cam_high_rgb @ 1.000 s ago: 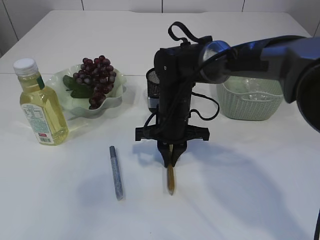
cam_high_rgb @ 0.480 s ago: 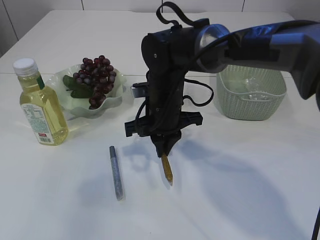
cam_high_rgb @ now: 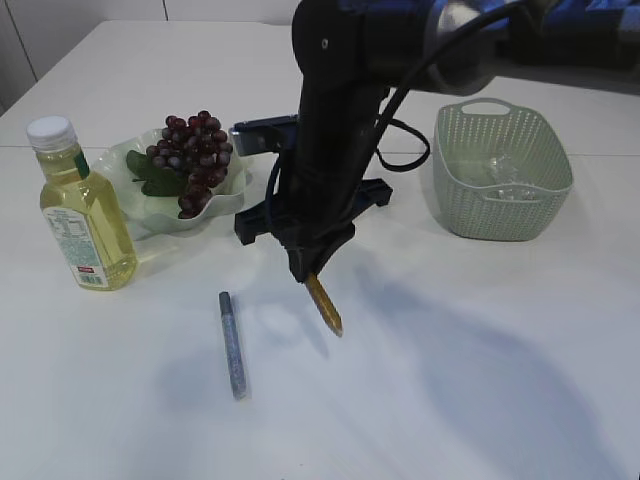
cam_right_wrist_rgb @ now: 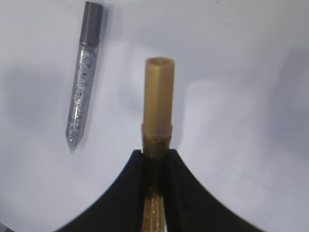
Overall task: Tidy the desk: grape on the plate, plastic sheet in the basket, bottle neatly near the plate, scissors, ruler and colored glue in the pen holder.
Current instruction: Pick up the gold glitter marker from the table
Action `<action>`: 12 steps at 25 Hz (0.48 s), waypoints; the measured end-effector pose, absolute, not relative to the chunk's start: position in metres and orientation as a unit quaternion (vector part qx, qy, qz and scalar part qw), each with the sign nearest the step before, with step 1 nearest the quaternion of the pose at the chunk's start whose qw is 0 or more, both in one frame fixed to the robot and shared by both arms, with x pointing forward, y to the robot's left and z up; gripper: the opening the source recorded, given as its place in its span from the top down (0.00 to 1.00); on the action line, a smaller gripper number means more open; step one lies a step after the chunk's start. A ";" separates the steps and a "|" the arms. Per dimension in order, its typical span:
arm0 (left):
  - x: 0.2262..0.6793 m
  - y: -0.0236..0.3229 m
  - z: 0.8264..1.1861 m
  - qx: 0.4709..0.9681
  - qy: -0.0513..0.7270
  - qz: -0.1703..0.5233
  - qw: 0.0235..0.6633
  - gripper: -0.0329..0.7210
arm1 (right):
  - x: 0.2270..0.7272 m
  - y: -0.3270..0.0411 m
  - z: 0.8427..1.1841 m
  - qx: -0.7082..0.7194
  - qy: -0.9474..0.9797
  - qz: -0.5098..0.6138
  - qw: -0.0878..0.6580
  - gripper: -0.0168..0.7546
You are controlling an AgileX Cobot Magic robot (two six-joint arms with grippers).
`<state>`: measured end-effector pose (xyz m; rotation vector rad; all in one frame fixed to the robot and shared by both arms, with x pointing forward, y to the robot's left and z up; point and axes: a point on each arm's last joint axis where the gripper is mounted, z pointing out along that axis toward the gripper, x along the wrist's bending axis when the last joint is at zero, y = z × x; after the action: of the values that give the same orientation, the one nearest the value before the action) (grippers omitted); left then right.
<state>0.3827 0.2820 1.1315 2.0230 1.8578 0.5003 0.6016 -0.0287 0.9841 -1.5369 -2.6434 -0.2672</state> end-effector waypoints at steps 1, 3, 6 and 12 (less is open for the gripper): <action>0.383 0.282 1.132 0.714 0.655 0.176 0.174 0.38 | 0.600 -0.030 0.992 -0.491 -0.865 -0.095 0.032 0.85; 0.383 0.282 1.132 0.714 0.655 0.176 0.174 0.38 | 0.598 -0.031 1.003 -0.473 -0.874 -0.108 0.027 0.85; 0.383 0.282 1.132 0.714 0.655 0.176 0.175 0.38 | 0.588 -0.035 1.013 -0.448 -0.885 -0.124 0.029 0.85; 0.383 0.282 1.132 0.714 0.655 0.176 0.175 0.38 | 0.563 -0.053 1.014 -0.422 -0.884 -0.199 -0.019 0.85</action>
<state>0.3826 0.2818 1.1315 2.0224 1.8574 0.4982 0.5629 -0.0534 1.0139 -1.3431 -2.8108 -0.6330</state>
